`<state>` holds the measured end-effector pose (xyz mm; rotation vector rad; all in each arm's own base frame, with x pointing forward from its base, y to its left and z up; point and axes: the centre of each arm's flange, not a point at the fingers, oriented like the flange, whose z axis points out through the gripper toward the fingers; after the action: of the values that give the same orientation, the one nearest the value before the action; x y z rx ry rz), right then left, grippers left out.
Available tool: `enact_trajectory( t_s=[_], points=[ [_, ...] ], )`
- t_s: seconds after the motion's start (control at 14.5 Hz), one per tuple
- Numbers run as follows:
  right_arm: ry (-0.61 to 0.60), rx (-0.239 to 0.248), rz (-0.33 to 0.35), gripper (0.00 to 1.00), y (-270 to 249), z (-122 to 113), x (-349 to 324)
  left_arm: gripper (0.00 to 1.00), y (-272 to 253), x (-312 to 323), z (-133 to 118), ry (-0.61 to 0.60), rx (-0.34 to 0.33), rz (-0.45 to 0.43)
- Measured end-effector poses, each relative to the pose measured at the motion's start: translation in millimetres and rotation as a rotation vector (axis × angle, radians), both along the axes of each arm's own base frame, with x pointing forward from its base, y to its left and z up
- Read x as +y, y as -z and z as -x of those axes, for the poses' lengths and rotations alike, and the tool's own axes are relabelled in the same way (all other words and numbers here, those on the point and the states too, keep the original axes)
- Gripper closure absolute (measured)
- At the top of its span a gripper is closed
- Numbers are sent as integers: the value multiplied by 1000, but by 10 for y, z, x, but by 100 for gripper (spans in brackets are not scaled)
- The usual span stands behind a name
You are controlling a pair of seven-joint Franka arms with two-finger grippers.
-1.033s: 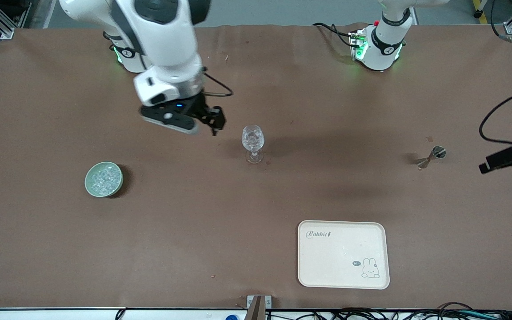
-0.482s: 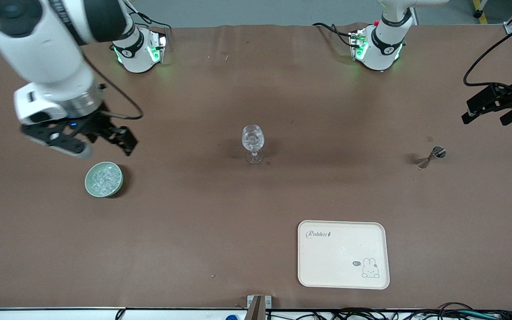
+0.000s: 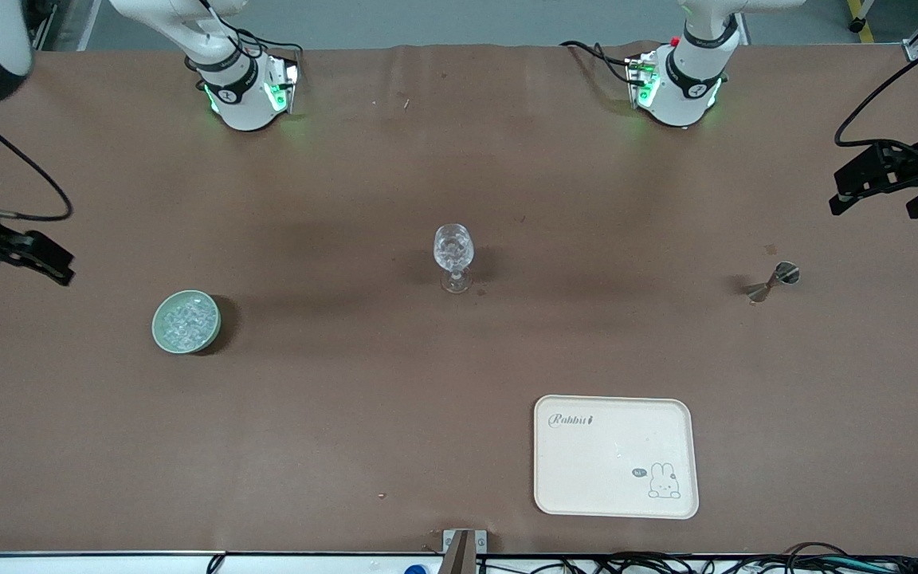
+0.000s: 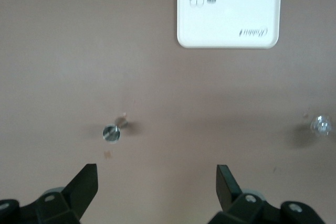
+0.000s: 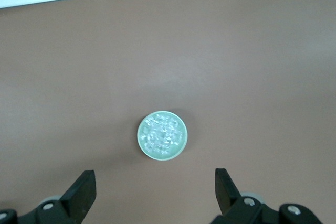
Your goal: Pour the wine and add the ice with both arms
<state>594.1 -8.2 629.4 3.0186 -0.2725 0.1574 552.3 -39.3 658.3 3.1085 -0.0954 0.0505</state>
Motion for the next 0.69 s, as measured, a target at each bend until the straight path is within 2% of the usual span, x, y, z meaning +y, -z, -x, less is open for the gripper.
enact_trajectory(
  t_s=[0.21, 0.69],
  points=[
    [-21, 22, -24, 0, -158, 170, -248, 0, 49, -111, 5, -14, 18, -4],
    [-34, 47, -35, 0, -281, 329, -298, 0, 119, -173, 4, -21, 29, -7]
  ],
)
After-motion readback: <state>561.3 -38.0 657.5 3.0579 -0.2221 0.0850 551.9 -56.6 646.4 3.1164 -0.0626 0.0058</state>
